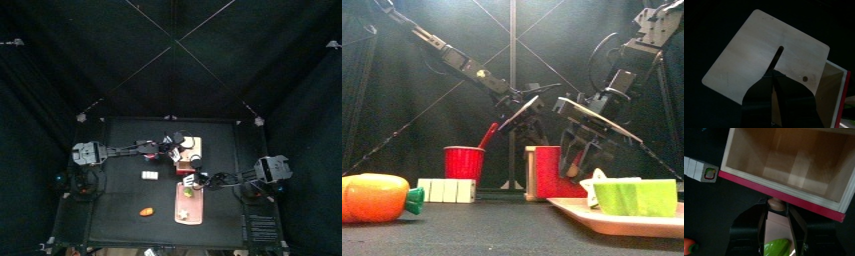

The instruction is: Open drawer

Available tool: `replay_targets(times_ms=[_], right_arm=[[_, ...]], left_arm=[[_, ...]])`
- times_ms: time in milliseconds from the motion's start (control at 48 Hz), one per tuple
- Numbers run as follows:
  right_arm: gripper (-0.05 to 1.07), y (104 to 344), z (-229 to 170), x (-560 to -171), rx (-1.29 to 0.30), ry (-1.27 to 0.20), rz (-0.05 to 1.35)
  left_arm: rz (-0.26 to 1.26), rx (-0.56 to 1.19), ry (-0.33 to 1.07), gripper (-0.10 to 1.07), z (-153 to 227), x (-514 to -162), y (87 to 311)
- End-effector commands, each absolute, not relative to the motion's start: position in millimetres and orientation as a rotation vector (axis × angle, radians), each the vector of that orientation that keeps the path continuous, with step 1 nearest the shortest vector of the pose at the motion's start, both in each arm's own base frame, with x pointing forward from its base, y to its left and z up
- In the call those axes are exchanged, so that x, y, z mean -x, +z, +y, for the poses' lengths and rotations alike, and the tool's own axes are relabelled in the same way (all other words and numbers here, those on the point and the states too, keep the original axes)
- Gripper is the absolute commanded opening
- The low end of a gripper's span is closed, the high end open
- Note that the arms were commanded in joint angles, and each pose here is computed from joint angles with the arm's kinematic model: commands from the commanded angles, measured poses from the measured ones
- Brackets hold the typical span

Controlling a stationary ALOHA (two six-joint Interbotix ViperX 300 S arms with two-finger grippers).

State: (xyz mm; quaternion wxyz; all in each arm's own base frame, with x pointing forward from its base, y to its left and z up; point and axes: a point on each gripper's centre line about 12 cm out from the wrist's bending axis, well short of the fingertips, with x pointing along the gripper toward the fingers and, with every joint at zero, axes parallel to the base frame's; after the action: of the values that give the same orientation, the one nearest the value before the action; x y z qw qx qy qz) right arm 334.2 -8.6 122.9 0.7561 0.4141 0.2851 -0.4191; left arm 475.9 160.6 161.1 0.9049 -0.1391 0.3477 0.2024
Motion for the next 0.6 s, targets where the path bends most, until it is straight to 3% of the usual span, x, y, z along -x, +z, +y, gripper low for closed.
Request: replay_targets(times_ms=[0, 583], right_arm=[[0.66, 132.3, 1.3, -339.8, -0.907, -0.861, 0.611], [0.66, 129.2, 33.4, -341.3, -0.907, -0.767, 0.659]], left_arm=[[0.76, 0.293, 0.429, 0.43, 162.1, -471.4, 150.7], [0.758, 0.294, 0.429, 0.43, 162.2, -471.8, 151.2]])
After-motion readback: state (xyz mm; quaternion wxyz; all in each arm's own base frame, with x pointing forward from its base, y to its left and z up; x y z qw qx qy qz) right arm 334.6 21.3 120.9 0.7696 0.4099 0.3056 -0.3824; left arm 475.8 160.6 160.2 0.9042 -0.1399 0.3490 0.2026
